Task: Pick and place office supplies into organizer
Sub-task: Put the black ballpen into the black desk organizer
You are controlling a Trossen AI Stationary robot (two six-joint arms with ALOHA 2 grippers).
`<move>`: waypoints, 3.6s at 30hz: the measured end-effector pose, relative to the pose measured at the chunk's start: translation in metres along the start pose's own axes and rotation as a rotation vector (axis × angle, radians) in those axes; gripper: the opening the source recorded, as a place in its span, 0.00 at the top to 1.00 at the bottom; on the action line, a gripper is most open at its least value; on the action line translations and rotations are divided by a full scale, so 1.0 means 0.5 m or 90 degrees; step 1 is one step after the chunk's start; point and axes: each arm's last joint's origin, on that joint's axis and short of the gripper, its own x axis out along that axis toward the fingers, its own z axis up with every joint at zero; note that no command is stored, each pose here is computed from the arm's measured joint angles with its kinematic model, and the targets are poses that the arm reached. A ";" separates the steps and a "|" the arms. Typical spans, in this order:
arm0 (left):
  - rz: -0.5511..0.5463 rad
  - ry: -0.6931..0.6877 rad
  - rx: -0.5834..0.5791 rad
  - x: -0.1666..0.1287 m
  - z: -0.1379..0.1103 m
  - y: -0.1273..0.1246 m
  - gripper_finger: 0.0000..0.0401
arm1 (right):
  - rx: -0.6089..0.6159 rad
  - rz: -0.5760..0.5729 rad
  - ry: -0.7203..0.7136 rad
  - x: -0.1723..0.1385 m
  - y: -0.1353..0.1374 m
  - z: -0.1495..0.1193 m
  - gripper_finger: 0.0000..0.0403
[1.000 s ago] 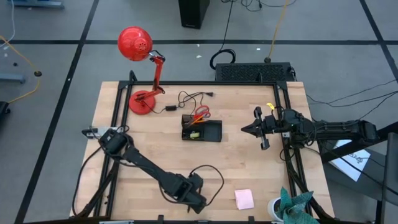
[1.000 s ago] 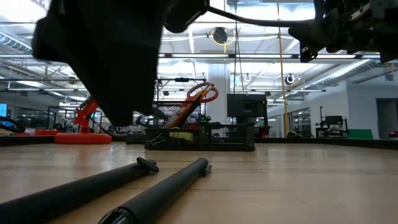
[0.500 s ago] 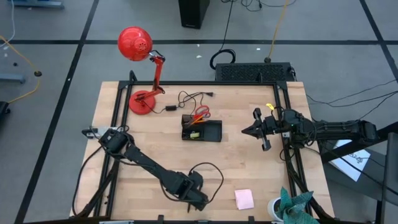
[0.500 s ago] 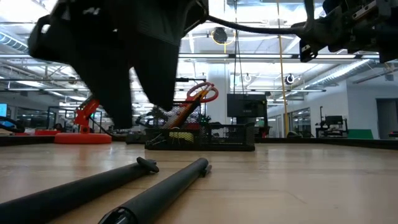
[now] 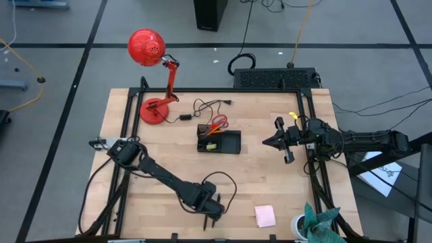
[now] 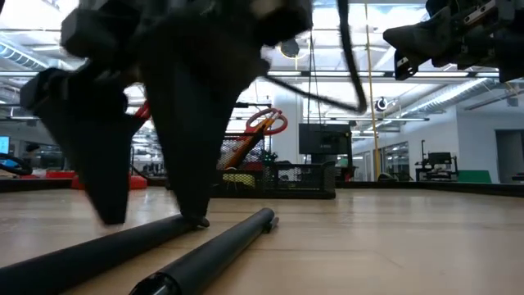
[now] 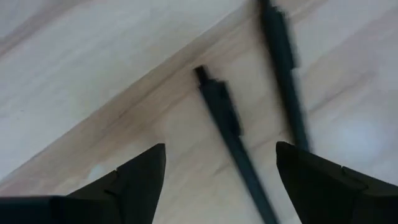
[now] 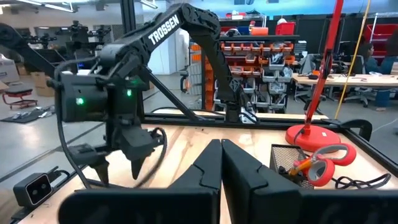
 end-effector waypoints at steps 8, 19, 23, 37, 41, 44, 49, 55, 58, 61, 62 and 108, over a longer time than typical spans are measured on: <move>-0.014 0.005 -0.012 0.027 -0.001 0.014 0.31 | 0.000 0.000 0.000 0.000 0.000 0.000 1.00; 0.047 0.080 -0.014 0.068 0.011 0.030 0.38 | 0.003 -0.001 0.003 0.000 0.000 -0.001 1.00; 0.086 0.108 -0.016 0.063 0.016 0.040 0.38 | 0.005 -0.001 0.003 0.000 0.000 -0.001 1.00; 0.192 0.158 -0.013 0.057 0.008 0.073 0.38 | 0.006 -0.001 0.003 0.000 0.000 -0.001 1.00; 0.187 0.161 -0.028 0.059 0.008 0.071 0.38 | 0.006 -0.001 0.003 0.000 0.000 -0.001 1.00; 0.181 0.159 -0.042 0.061 0.006 0.069 0.38 | 0.006 -0.002 0.003 0.000 0.000 -0.001 1.00; 0.165 0.153 -0.099 0.063 -0.003 0.062 0.38 | 0.006 -0.002 0.003 0.000 0.000 -0.001 1.00; 0.142 0.132 -0.159 0.067 -0.019 0.051 0.38 | 0.006 -0.002 0.003 0.000 0.000 -0.001 1.00; 0.140 0.113 -0.158 0.067 -0.018 0.051 0.38 | 0.006 -0.002 0.003 0.000 0.000 -0.001 1.00; 0.138 0.112 -0.150 0.067 -0.011 0.051 0.38 | 0.006 -0.002 0.003 0.000 0.000 -0.001 1.00; 0.137 0.112 -0.140 0.068 -0.008 0.052 0.39 | 0.006 -0.002 0.003 0.000 0.000 -0.001 1.00; 0.182 -0.431 0.470 -0.083 0.042 0.029 0.95 | 0.017 -0.002 0.003 0.000 0.000 -0.001 1.00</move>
